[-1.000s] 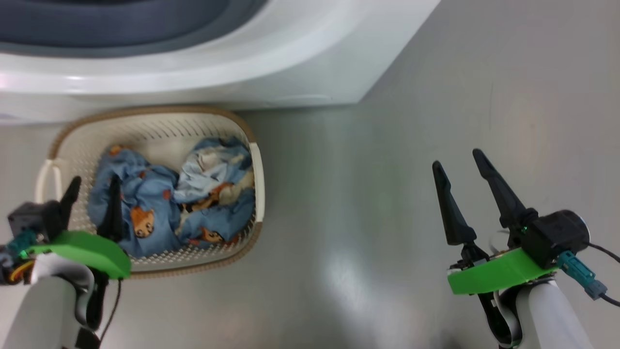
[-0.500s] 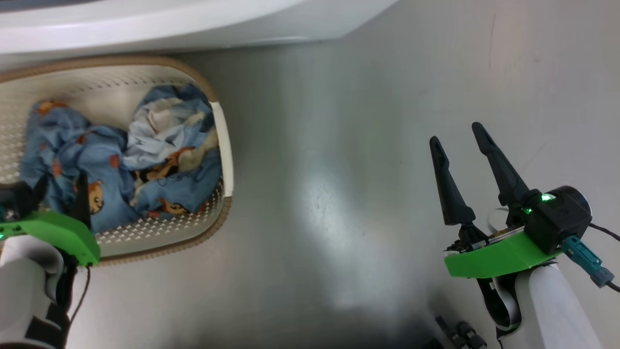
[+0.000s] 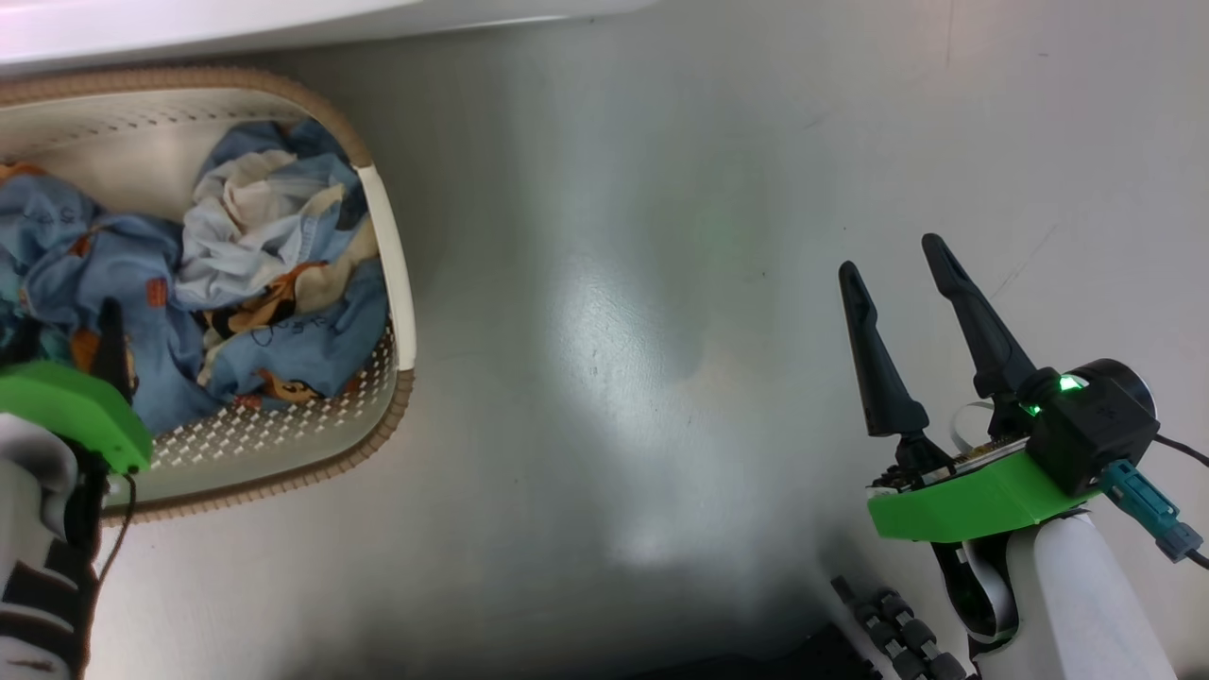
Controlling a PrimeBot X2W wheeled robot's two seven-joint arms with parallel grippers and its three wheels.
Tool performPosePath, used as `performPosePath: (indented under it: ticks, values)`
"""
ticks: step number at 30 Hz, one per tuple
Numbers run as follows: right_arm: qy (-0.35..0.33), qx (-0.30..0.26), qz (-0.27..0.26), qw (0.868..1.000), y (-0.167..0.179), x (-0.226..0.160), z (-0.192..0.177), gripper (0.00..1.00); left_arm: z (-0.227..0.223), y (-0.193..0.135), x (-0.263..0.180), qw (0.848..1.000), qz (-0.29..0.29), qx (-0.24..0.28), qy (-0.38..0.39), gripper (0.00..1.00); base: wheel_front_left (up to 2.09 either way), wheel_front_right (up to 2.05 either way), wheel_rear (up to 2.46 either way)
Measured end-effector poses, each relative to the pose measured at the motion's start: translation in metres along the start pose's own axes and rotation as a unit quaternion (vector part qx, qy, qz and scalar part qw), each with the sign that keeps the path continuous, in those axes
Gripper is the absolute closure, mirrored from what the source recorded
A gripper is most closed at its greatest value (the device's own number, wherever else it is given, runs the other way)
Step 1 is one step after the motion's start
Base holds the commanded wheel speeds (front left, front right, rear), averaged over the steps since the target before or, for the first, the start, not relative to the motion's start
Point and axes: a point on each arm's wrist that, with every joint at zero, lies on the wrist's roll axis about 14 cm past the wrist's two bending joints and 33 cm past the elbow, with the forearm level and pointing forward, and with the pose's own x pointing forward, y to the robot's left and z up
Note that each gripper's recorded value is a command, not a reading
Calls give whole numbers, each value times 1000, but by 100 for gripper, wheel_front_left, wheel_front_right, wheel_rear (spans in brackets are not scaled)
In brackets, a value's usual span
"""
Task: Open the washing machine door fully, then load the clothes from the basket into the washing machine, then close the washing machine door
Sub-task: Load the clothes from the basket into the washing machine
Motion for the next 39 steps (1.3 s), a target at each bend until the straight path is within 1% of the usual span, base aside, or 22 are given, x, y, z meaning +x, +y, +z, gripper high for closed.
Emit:
performPosePath:
  ticks: [5, 15, 16, 18, 22, 32, 35, 39]
  values:
    - [7, -1, -3, 1000, -3, 0, -6, 0, 3, -2, 12, 1000, 0, -12, 3, 0, 0, 0, 0]
    - [16, 0, -4, 1000, -4, 1, -15, 0, 2, -3, 23, 1000, -5, -4, 22, 0, 0, 0, 0]
    - [15, 0, -4, 1000, -4, 1, -14, 0, -1, -3, 22, 1000, -4, -2, 30, 23, 0, 0, 0]
    - [14, -1, -4, 1000, -4, 1, -13, 0, -1, -3, 22, 999, -4, -2, 37, 100, 0, 0, 0]
    - [6, -1, -4, 1000, -3, 0, -6, 0, 3, -4, 17, 999, -5, -3, 39, 100, 0, 0, 0]
    - [-37, -5, 2, 999, 1, 1, 31, 0, 38, -21, -6, 999, -28, 12, -23, 100, 0, 0, 0]
    - [-48, -5, 4, 999, 3, -2, 42, 0, 46, -23, -18, 999, -31, 9, -39, 100, 0, 0, 0]
    - [-67, -6, 8, 998, 7, -6, 59, 0, 64, -25, -36, 996, -36, -1, -78, 100, 0, 0, 0]
